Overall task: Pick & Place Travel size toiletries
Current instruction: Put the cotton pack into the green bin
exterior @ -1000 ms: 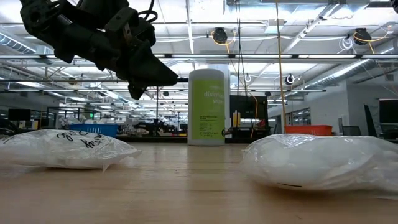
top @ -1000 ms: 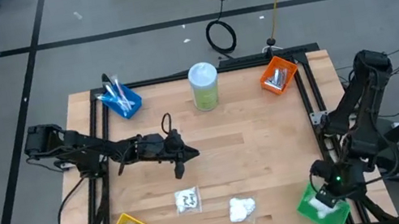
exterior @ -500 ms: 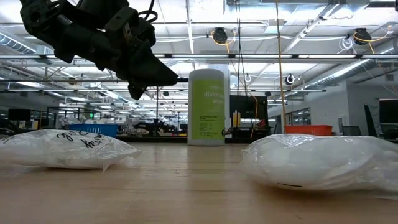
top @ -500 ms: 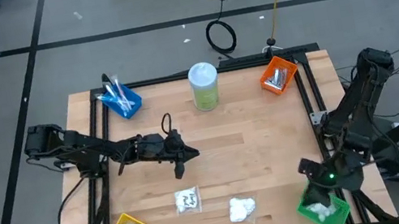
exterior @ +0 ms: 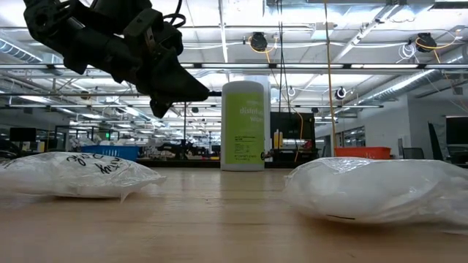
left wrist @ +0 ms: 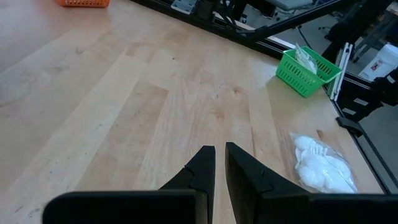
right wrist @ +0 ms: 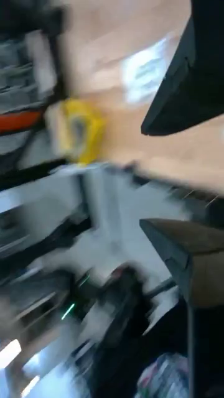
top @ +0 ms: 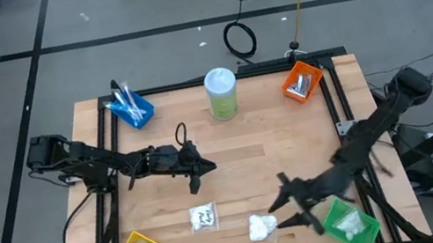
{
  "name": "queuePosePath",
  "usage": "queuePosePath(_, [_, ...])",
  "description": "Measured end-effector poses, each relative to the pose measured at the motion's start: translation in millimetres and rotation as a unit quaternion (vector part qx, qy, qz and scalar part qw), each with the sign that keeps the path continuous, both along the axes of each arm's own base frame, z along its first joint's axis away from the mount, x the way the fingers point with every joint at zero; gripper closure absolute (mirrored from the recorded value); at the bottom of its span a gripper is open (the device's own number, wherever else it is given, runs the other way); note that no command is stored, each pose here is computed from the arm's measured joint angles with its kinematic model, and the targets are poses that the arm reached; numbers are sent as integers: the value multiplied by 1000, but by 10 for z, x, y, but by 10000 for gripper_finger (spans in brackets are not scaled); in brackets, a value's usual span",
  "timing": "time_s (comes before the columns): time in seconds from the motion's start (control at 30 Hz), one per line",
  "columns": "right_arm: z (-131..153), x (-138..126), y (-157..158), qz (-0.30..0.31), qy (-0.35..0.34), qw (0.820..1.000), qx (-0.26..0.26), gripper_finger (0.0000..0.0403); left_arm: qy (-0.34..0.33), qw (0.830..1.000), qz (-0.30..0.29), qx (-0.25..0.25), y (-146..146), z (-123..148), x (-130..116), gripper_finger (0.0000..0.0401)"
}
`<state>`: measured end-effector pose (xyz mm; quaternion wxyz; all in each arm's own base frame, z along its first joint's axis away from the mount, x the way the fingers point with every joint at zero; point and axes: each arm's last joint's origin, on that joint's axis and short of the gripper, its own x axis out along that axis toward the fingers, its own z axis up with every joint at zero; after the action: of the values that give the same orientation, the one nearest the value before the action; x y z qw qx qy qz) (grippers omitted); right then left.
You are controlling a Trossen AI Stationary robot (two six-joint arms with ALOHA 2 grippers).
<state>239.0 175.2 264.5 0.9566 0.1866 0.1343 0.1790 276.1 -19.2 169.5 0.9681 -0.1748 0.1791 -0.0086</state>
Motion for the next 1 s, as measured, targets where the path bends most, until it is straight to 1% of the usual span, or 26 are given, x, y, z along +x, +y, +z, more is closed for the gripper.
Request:
queuePosePath(0.03, [-44,76,-8,-7,39,999,-19,168,0,1000,0,0,0,-1,0,366])
queuePosePath(0.1, [-134,218,-11,-24,127,989,-73,150,1,1000,0,0,0,-1,0,366])
queuePosePath(0.13, [-166,290,-3,-27,170,980,-101,144,2,1000,0,-1,0,-3,-1,366])
queuePosePath(0.2, [-218,436,48,-16,237,961,-142,138,2,1000,0,0,0,-4,-1,366])
queuePosePath(0.3, [-327,635,157,6,302,933,-195,139,5,1000,0,0,0,-8,-3,366])
queuePosePath(0.4, [-513,747,226,28,343,909,-234,148,5,1000,0,0,0,-9,-3,366])
queuePosePath(0.47, [-652,785,251,34,360,900,-243,153,7,1000,0,0,0,-12,-4,366])
queuePosePath(0.57, [-810,826,279,46,380,892,-239,159,11,1000,0,0,0,-18,-7,366])
queuePosePath(0.7, [-952,876,312,48,385,889,-241,160,14,1000,0,2,1,-24,-9,366])
queuePosePath(0.83, [-986,886,327,57,387,891,-231,164,16,1000,0,1,0,-28,-10,366])
queuePosePath(0.9, [-1018,870,317,54,393,889,-229,172,16,1000,0,1,0,-27,-10,366])
queuePosePath(1.0, [-1082,837,294,48,404,885,-225,195,15,1000,0,1,0,-27,-10,366])
